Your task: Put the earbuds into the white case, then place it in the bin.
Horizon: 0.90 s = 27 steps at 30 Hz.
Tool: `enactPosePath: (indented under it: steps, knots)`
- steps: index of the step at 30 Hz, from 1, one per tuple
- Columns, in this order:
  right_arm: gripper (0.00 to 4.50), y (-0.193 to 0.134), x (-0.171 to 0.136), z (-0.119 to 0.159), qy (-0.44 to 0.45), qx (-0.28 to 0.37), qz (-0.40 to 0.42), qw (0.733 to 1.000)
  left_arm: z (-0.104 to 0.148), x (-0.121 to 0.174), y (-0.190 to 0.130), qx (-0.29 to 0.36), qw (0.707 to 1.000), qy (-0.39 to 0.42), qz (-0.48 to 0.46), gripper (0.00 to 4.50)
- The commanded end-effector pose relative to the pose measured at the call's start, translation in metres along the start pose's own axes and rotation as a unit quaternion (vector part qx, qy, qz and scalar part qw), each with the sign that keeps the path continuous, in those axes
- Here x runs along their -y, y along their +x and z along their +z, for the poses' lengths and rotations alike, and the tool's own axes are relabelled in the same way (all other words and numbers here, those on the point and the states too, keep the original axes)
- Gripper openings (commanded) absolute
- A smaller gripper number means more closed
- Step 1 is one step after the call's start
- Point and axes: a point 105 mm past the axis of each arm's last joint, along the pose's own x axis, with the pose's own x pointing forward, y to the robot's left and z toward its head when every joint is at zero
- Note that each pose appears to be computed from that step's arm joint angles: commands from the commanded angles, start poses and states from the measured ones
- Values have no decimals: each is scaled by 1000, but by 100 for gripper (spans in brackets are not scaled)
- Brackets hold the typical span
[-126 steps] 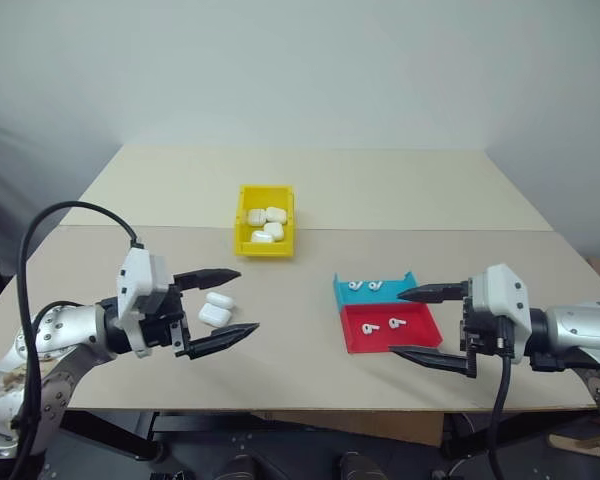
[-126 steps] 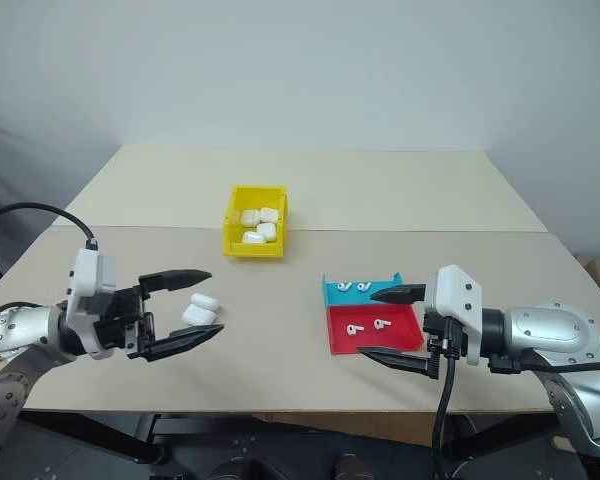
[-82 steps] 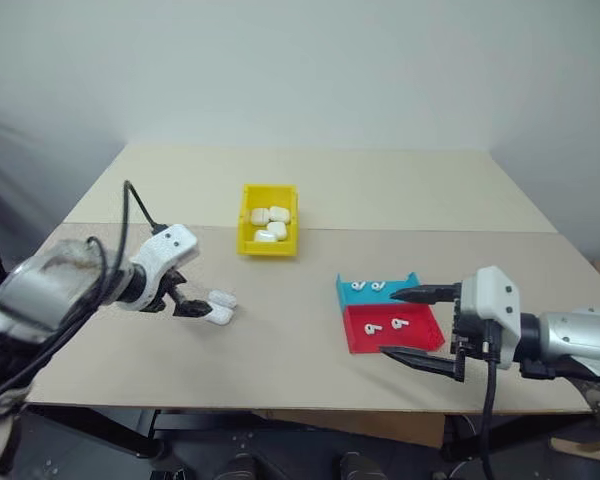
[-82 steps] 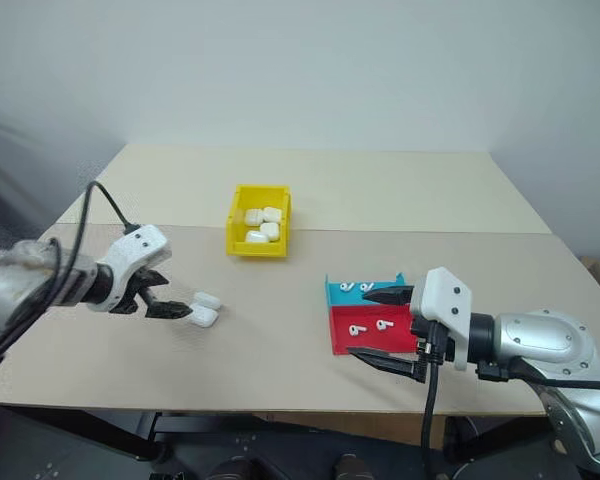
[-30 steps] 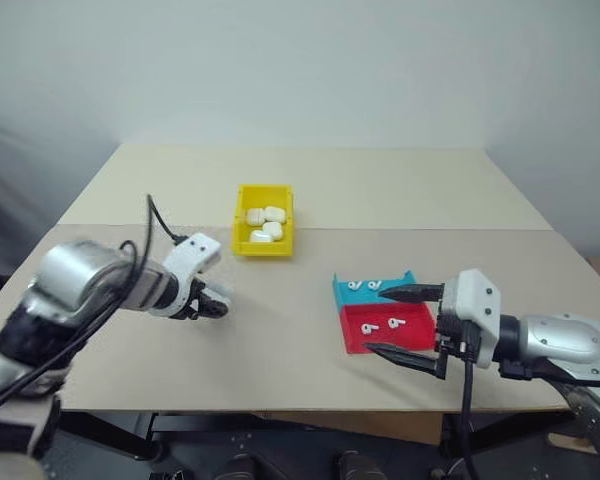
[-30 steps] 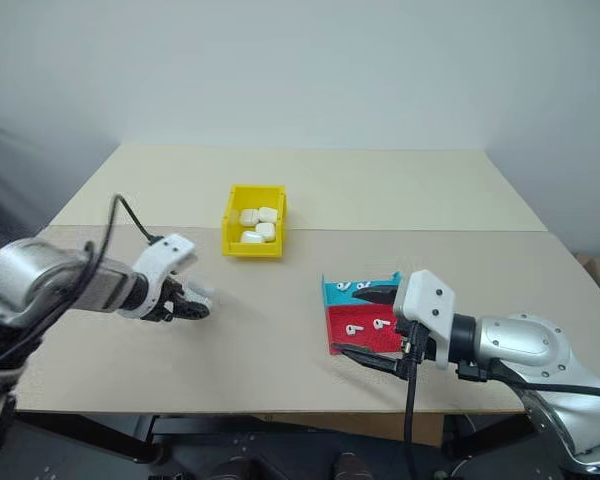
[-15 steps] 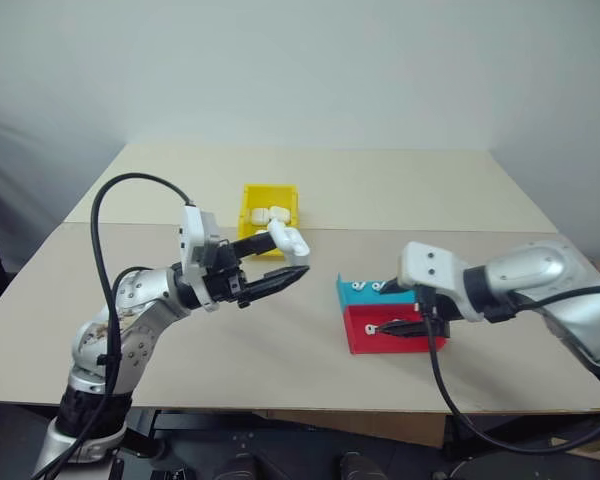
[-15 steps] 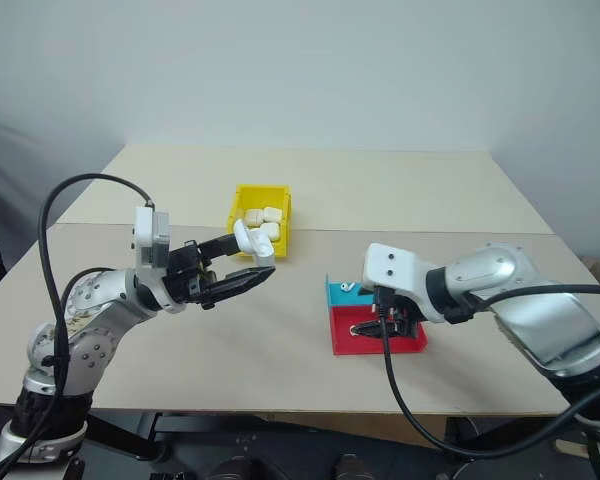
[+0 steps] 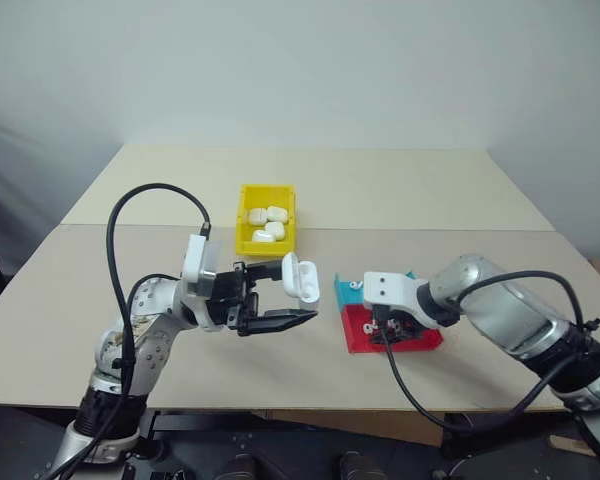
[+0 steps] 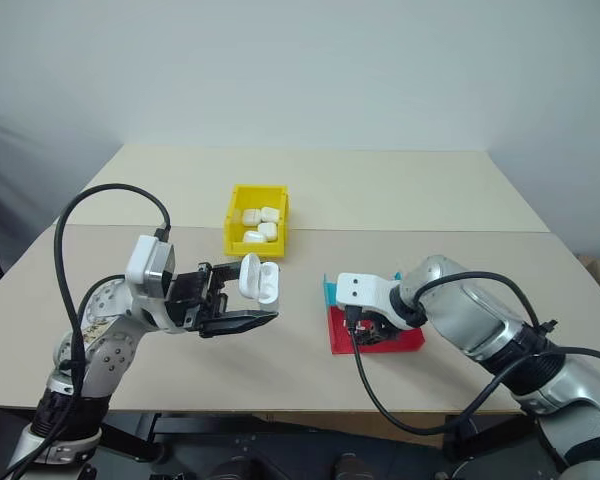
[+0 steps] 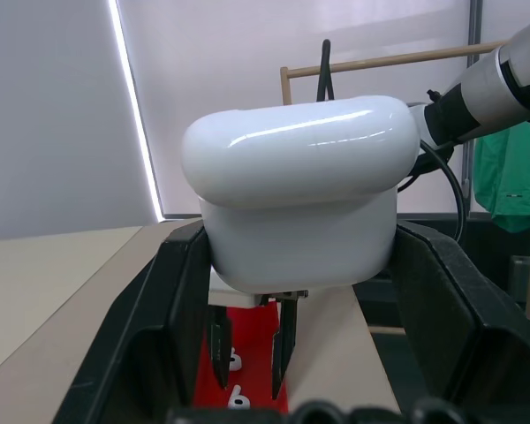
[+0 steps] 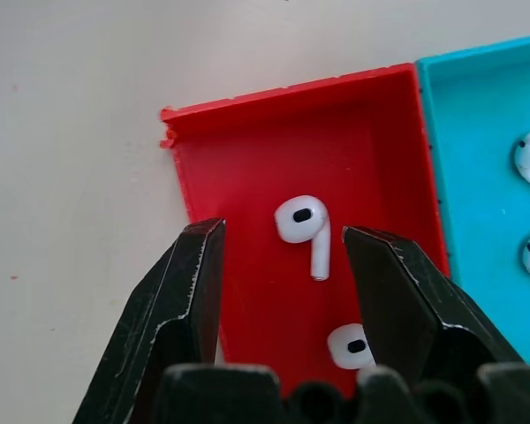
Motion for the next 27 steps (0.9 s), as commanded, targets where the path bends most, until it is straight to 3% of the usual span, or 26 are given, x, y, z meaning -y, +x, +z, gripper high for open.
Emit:
enactPosePath:
  steps: [1, 14, 17, 21, 27]
  knots:
    - [259, -2, 7, 5, -24, 1, -11, 1000, 9, 6, 0, 4, 1000, 28, -3, 276]
    - [259, 13, 0, -2, -41, -7, 20, 999, 9, 7, 0, 2, 999, 32, 9, 276]
    - [196, 14, -1, -5, -40, -11, 22, 999, 9, 7, 0, 2, 999, 32, 11, 276]
    - [64, 14, -1, -3, -36, -5, 19, 999, 9, 6, 0, 1, 999, 32, 13, 276]
    - [61, -1, 1, 4, -20, 25, -1, 999, 10, 7, 0, 1, 999, 31, 9, 276]
